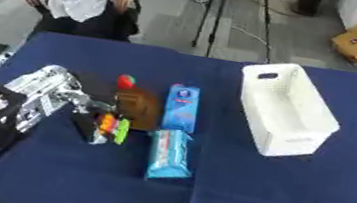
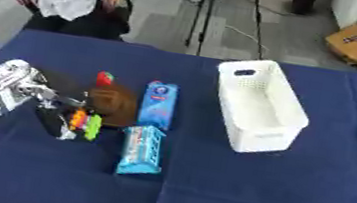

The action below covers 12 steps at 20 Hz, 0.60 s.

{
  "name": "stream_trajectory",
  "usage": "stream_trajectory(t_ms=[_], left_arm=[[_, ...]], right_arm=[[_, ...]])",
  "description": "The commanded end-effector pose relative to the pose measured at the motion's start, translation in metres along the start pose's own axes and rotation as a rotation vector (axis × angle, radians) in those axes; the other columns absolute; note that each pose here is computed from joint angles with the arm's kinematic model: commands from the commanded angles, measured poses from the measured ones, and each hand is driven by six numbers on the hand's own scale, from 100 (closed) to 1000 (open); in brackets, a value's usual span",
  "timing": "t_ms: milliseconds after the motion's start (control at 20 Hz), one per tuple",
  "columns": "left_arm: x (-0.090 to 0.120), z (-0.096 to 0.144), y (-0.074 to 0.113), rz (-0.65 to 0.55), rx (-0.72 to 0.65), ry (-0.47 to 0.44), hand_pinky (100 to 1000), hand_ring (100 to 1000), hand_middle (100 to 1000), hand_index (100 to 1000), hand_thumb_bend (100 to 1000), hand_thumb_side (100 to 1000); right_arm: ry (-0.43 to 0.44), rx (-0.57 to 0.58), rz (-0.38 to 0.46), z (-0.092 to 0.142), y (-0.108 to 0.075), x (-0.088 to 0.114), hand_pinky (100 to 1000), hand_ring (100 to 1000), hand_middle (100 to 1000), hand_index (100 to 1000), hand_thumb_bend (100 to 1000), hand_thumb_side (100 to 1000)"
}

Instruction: Pick up objects on the table and place them in the box.

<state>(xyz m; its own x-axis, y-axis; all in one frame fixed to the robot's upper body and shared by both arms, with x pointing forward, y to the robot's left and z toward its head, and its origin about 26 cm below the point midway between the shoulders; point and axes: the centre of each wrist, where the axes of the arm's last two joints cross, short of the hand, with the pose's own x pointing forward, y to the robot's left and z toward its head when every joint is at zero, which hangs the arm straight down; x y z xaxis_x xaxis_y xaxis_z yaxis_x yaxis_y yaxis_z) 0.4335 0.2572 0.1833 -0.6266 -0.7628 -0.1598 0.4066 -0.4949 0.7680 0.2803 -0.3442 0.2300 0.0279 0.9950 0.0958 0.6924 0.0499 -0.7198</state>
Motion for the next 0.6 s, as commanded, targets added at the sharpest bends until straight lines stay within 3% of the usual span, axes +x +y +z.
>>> stream_trajectory(t_ms=[50, 600], left_arm=[[-0.011, 0.022, 0.018, -0.03, 0.023, 0.03, 1000, 484, 443, 625, 100, 456], [0.0, 0.045, 0.057, -0.065, 0.098, 0.023, 1000, 477, 435, 611, 100, 377]], right_arm=[[-0.018, -0.038, 0.015, -0.006, -0.01, 0.0, 861, 900, 820, 778, 100, 1000], [-0.014, -0.04, 0.017, -0.005, -0.009, -0.001, 862, 902, 820, 777, 100, 1000]])
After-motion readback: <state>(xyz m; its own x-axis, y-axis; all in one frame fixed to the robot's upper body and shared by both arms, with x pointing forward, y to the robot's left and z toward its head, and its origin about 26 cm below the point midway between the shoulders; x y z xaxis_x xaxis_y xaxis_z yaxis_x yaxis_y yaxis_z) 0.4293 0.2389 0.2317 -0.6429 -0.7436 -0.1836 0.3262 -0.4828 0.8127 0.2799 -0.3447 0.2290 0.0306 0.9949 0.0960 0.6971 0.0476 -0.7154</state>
